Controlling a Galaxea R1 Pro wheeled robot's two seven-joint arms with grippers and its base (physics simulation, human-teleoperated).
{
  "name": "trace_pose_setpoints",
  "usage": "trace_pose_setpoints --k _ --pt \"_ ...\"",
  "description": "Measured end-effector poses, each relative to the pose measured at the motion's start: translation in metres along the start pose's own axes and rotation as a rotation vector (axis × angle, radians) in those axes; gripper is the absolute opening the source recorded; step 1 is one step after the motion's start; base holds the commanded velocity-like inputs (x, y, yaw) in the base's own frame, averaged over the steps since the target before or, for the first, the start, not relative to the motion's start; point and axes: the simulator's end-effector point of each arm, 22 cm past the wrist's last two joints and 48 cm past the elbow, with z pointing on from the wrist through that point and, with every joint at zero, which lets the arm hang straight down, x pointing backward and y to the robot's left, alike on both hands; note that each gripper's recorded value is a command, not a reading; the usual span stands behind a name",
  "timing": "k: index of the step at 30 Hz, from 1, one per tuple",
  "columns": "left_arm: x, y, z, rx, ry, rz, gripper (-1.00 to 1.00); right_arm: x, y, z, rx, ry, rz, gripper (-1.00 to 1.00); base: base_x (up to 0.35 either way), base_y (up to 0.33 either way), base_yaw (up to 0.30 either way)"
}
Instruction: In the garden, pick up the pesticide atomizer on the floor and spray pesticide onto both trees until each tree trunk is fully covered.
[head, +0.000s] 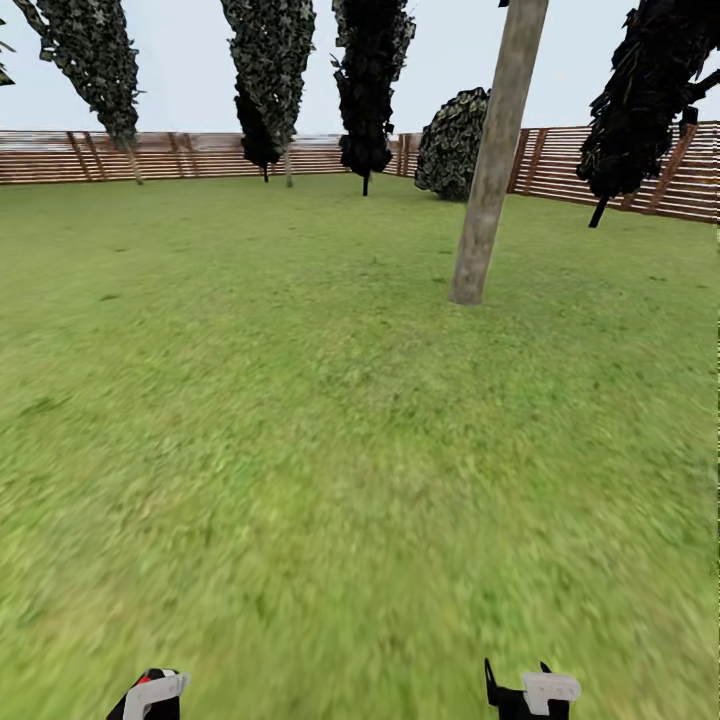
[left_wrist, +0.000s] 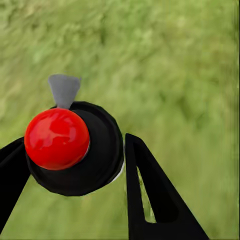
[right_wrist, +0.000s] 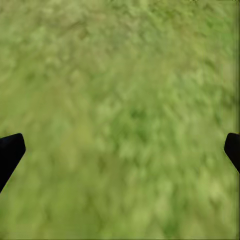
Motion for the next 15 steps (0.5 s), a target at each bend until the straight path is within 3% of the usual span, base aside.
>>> trace_pose_setpoints --k 15 --pt "-0.0005 0.0016 0.0002 -0.001 -0.001 0.002 -1.0 0.0 -0.0023 0.0004 0.001 0.0 -0.003 1.0 0.31 -0.097 -0.009"
